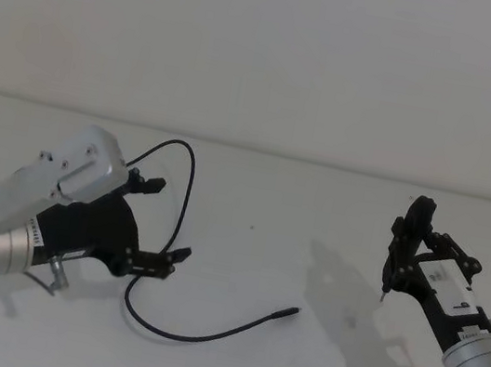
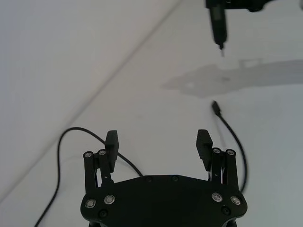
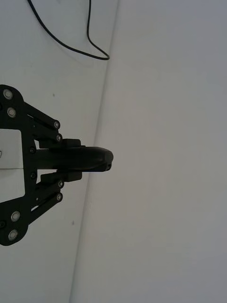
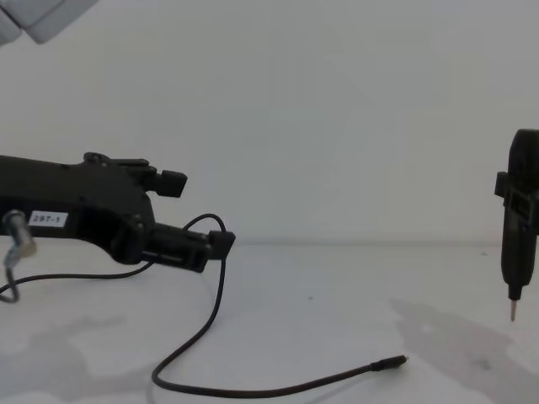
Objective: Pick up the data cable with the one hand.
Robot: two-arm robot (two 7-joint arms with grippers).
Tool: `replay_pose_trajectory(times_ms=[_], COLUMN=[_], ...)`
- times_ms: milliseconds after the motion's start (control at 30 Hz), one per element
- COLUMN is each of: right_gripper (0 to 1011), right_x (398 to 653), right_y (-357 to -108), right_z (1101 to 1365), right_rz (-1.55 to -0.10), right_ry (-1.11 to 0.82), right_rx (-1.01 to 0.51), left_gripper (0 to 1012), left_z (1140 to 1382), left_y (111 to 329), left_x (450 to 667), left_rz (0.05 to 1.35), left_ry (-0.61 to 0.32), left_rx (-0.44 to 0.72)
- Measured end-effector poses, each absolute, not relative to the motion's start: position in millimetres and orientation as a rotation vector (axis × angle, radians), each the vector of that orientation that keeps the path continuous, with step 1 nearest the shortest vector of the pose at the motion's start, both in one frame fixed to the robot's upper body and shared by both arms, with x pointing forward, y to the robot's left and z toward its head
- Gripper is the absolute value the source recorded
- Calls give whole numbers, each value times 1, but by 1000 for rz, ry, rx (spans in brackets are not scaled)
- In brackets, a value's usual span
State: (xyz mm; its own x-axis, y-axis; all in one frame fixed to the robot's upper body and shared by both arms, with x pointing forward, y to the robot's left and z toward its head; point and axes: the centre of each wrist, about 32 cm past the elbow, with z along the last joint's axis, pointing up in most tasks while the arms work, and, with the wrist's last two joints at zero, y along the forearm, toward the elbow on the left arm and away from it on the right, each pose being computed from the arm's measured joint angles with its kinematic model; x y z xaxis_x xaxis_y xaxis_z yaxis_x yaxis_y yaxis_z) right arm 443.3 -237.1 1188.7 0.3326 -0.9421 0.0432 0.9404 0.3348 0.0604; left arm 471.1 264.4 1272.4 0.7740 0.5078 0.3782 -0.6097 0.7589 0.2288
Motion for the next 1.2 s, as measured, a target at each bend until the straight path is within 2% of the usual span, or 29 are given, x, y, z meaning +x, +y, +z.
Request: replay_pose_trajectory(times_ms=[467, 1200], right_gripper=[268, 268], right_x=[443, 443], right_y=[-237, -237], right_z=[1189, 1189], right_rz=[-1229, -1229], right_ry=[-75, -75], right_rx=[26, 26], left_gripper=[1001, 1001], left_z=[1286, 1271], left_y=[266, 252], left_x=[458, 442], left_rz=[523, 480], left_ry=[-258, -229], left_rx=[428, 490])
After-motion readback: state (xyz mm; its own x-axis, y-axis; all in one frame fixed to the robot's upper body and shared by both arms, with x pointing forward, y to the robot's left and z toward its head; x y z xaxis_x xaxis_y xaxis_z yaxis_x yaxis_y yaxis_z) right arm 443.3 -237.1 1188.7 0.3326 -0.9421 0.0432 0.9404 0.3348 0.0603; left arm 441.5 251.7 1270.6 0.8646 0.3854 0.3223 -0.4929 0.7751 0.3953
